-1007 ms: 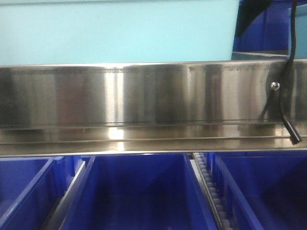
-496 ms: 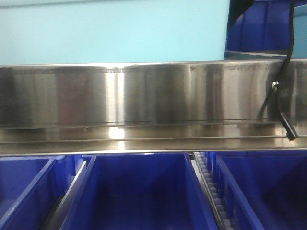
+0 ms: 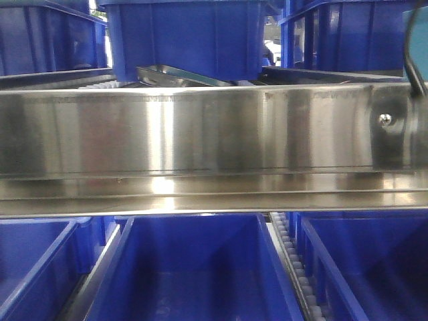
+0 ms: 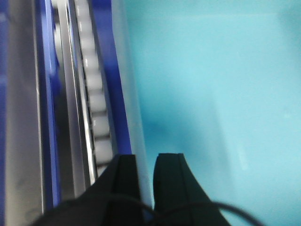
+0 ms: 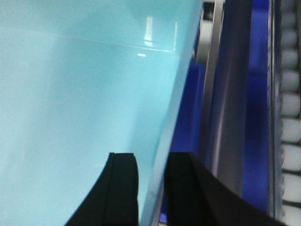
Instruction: Move two blue bins to right shelf middle
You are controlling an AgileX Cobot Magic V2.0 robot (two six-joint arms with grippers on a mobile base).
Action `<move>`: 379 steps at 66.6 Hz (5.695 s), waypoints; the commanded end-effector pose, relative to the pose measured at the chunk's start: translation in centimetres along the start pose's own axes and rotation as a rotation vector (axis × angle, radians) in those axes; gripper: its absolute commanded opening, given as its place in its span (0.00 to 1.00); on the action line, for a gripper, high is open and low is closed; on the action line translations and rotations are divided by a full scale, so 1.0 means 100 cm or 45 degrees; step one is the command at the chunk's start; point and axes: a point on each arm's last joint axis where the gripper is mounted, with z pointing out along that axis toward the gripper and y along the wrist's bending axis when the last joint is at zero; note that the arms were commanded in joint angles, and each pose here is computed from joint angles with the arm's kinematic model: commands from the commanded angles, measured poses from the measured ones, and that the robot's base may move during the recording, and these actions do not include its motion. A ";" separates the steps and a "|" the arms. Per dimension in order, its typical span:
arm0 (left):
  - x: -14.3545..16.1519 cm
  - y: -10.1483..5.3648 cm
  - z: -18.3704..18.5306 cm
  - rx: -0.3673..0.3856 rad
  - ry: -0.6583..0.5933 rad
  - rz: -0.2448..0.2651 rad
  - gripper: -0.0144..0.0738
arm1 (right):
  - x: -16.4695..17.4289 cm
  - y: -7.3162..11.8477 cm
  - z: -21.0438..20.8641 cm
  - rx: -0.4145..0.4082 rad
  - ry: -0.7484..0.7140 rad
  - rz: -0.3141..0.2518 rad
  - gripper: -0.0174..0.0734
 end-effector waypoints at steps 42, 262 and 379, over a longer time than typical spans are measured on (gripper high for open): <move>-0.018 -0.013 -0.054 0.071 -0.208 -0.005 0.04 | -0.022 0.000 -0.048 0.022 -0.206 -0.014 0.02; -0.018 -0.013 -0.054 0.071 -0.208 -0.005 0.04 | -0.024 0.000 -0.048 0.013 -0.238 -0.015 0.02; -0.018 -0.013 -0.054 0.071 -0.208 -0.005 0.04 | -0.024 0.000 -0.048 0.013 -0.238 -0.015 0.02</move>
